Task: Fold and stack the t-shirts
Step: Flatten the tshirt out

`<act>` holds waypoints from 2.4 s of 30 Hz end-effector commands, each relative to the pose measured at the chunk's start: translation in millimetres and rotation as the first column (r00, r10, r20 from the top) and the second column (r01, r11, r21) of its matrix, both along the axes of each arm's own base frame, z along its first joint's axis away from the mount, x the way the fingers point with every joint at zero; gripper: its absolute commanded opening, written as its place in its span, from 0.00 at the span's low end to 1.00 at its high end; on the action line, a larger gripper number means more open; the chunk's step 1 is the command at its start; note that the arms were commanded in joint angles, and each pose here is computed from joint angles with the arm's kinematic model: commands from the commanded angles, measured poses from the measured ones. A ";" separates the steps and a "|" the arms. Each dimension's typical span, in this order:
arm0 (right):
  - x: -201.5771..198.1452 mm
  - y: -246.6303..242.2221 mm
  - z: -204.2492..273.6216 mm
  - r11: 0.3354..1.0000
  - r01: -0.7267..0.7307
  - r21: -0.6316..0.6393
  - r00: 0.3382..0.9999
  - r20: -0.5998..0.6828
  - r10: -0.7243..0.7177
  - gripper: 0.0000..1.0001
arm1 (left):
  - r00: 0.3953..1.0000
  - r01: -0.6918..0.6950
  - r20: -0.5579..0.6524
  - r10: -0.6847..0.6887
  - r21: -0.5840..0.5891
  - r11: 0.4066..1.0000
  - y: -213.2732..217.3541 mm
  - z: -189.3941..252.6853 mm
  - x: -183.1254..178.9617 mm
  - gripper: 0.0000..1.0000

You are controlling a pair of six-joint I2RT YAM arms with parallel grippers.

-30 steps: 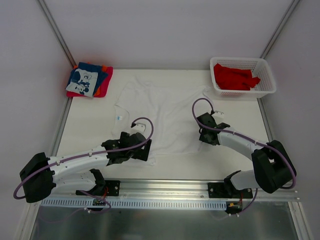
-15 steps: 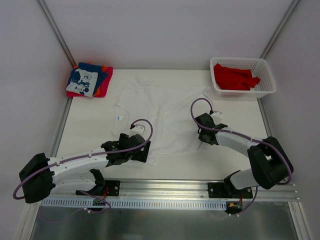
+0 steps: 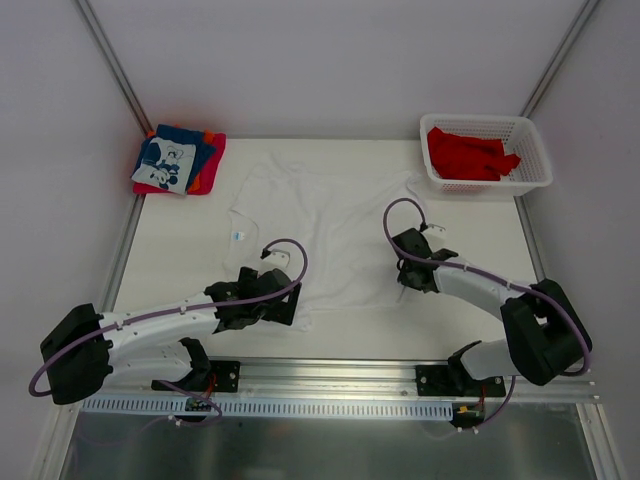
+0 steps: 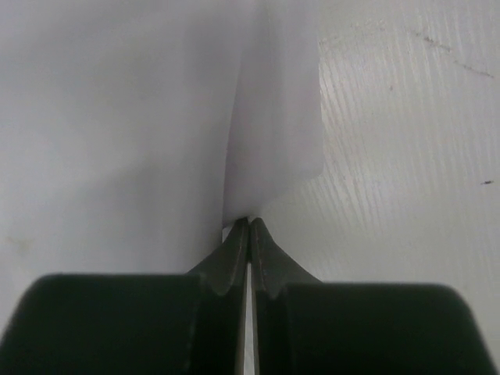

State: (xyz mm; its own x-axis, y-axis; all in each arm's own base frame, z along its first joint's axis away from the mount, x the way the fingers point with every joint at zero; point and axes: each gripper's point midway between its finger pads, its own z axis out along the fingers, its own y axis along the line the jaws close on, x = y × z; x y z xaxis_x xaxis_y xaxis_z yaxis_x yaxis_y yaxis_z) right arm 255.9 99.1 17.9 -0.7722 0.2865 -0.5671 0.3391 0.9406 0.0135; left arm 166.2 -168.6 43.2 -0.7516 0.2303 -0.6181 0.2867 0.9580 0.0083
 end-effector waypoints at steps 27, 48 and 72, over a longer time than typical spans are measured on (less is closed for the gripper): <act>-84.7 -38.8 21.4 1.000 0.001 -0.024 0.999 -0.050 -0.002 0.71 | 0.999 0.027 0.041 -0.022 -0.104 0.994 -11.2 20.1 -1.2 0.99; -104.3 -62.1 126.8 0.997 -0.011 0.073 0.981 0.194 -0.003 1.00 | 0.948 -0.215 0.173 0.269 -0.275 0.937 76.7 143.0 -19.8 0.99; -70.0 -9.6 68.2 0.980 -0.061 0.188 0.984 0.178 0.027 0.99 | 0.816 -0.569 -0.241 0.525 -0.491 0.659 46.3 21.8 -42.5 0.99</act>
